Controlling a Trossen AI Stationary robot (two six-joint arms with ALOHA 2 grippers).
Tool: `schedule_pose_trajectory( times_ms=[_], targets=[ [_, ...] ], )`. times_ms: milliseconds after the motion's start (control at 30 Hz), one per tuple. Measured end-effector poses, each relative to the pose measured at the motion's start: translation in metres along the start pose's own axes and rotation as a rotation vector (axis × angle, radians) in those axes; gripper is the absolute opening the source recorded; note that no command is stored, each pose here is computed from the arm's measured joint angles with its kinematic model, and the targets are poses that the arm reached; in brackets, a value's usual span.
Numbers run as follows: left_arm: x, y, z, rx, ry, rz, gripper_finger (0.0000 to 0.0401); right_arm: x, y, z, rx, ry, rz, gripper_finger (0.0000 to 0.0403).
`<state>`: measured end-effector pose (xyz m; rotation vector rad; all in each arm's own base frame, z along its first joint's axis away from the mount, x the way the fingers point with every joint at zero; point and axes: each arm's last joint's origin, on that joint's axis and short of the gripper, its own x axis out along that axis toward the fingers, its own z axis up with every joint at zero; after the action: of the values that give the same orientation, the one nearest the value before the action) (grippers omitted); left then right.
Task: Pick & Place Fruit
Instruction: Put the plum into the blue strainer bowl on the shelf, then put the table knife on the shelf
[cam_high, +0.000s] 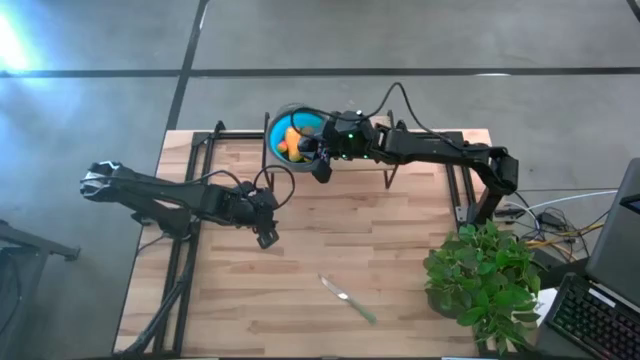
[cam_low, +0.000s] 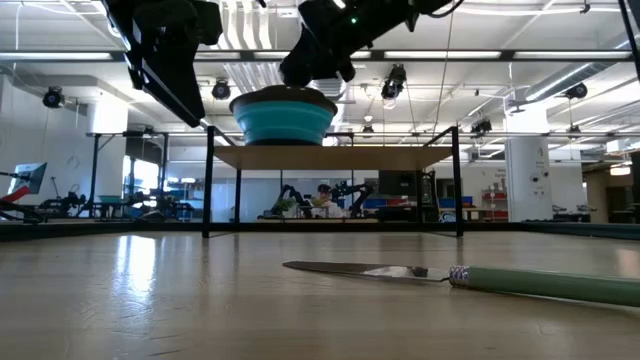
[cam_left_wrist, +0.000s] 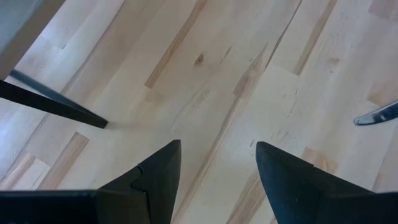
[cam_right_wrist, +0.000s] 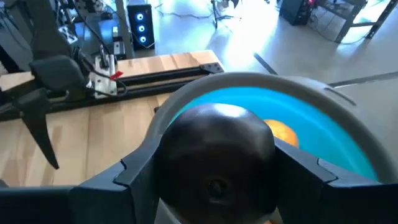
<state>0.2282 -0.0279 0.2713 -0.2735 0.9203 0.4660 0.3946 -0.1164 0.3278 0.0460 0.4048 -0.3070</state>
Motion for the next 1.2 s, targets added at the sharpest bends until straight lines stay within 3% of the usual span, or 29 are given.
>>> schedule_pose_trajectory(
  times_ms=[100, 733, 933, 1200],
  targets=[
    [0.0, 0.0, 0.0, 0.001, 0.0, 0.0, 0.0213, 0.003, 0.0, -0.003, -0.002, 0.012, 0.001, 0.0235],
    [0.0, 0.0, 0.0, 0.002, 0.0, 0.0, 0.0213, 0.004, -0.002, -0.001, 0.0, 0.026, -0.007, 0.0362],
    [0.0, 0.0, 0.0, 0.001, 0.0, 0.0, 0.0213, -0.008, 0.001, 0.012, -0.017, 0.082, 0.003, 0.0358],
    [0.0, 0.0, 0.0, 0.02, 0.002, 0.001, 0.0213, -0.033, 0.03, 0.022, -0.069, 0.133, 0.074, 0.0322]
  ],
)
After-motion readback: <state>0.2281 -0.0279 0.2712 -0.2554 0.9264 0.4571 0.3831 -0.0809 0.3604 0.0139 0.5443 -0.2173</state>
